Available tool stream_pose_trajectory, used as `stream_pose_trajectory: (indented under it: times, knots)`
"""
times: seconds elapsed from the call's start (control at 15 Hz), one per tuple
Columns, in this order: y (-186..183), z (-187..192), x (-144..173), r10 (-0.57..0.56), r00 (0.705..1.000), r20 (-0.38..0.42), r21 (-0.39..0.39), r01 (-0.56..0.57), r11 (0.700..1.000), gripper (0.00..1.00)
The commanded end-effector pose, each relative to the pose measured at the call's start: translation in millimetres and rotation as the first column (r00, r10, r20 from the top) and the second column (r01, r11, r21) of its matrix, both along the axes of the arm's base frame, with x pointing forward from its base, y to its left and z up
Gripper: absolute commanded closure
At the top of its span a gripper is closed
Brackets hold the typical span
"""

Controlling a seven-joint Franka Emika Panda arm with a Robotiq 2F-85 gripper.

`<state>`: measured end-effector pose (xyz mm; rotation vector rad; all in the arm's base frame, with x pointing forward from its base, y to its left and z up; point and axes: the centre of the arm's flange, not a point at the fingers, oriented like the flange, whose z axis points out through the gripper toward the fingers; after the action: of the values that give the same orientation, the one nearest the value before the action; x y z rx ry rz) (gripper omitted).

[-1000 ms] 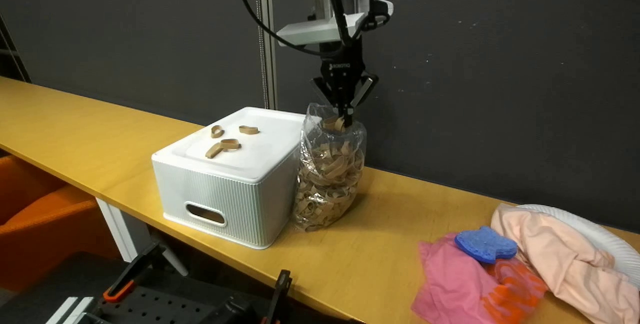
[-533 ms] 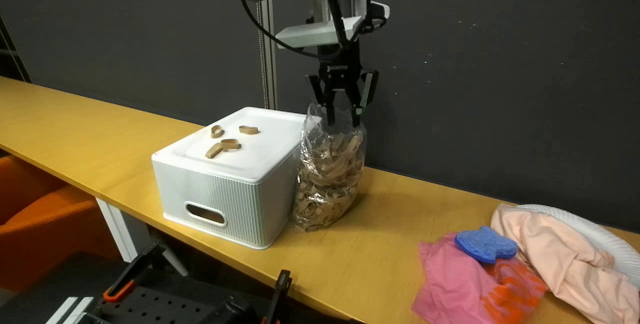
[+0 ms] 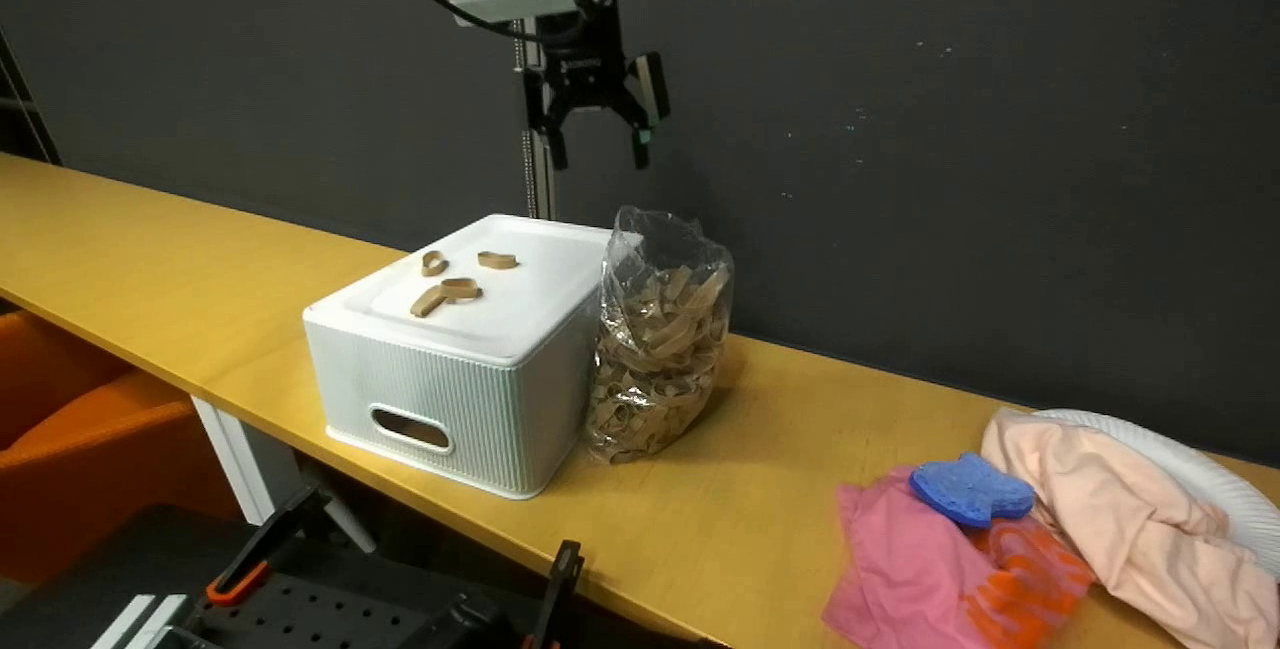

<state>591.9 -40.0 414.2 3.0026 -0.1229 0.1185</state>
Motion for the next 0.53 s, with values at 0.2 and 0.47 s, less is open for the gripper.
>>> stream_pose_trajectory:
  times: [0.2,0.47]
  knots:
    - [124.8,-8.3,6.3,0.133,0.991,0.001,0.042,-0.133,0.99,0.0]
    - [132.7,-40.3,-5.4,0.143,0.989,-0.04,0.064,-0.14,0.988,0.0]
